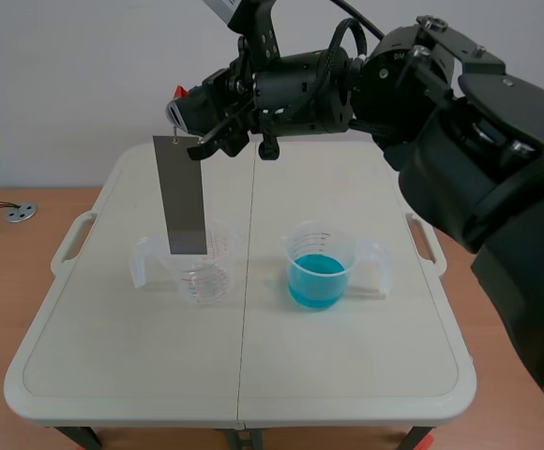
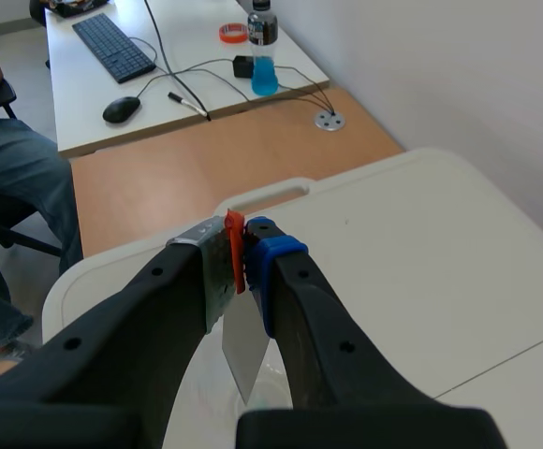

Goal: Hold the metal plate by the orange handle, dip it into the blue solution, take it out and point at it, then put the plate back in the beaker on the left.
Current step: 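Put the plate into the left beaker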

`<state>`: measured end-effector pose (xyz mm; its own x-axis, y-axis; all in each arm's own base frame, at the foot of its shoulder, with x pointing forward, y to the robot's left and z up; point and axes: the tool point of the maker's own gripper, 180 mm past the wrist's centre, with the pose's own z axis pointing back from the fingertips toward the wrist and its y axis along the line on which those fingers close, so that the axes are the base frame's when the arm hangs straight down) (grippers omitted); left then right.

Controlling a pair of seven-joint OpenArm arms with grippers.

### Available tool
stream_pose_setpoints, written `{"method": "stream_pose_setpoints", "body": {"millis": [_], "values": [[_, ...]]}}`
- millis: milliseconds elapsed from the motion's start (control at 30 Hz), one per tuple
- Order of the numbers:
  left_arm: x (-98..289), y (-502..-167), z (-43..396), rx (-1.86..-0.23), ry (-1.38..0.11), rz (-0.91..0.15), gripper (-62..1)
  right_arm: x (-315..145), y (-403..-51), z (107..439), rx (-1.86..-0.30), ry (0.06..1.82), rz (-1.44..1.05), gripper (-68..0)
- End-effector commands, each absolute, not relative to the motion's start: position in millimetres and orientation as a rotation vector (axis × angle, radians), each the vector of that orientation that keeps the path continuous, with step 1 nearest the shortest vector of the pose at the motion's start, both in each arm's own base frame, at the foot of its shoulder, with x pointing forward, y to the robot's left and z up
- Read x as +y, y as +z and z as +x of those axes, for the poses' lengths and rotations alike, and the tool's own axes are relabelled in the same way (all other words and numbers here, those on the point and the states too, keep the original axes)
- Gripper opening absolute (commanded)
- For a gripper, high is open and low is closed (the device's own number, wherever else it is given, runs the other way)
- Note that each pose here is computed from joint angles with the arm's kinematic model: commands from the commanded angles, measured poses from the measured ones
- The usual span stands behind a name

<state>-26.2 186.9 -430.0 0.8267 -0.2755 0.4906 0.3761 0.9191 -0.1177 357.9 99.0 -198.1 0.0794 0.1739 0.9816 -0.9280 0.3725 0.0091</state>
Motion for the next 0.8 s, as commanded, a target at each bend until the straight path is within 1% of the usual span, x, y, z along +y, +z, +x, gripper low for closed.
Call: {"method": "stream_pose_setpoints", "body": {"millis": [0, 500, 767], "values": [[188, -427, -25, -0.497, -0.35, -0.214, -59.4, 97, -191, 365, -1.226, 0.964, 0.827, -66.2], [188, -427, -25, -0.497, -0.35, -0.214, -59.4, 87, -223, 377, -1.19, 0.839, 0.874, -66.2], [188, -427, -25, -0.496, -0.35, -0.214, -59.4, 83, -238, 378, -1.167, 0.818, 0.873, -66.2]]}}
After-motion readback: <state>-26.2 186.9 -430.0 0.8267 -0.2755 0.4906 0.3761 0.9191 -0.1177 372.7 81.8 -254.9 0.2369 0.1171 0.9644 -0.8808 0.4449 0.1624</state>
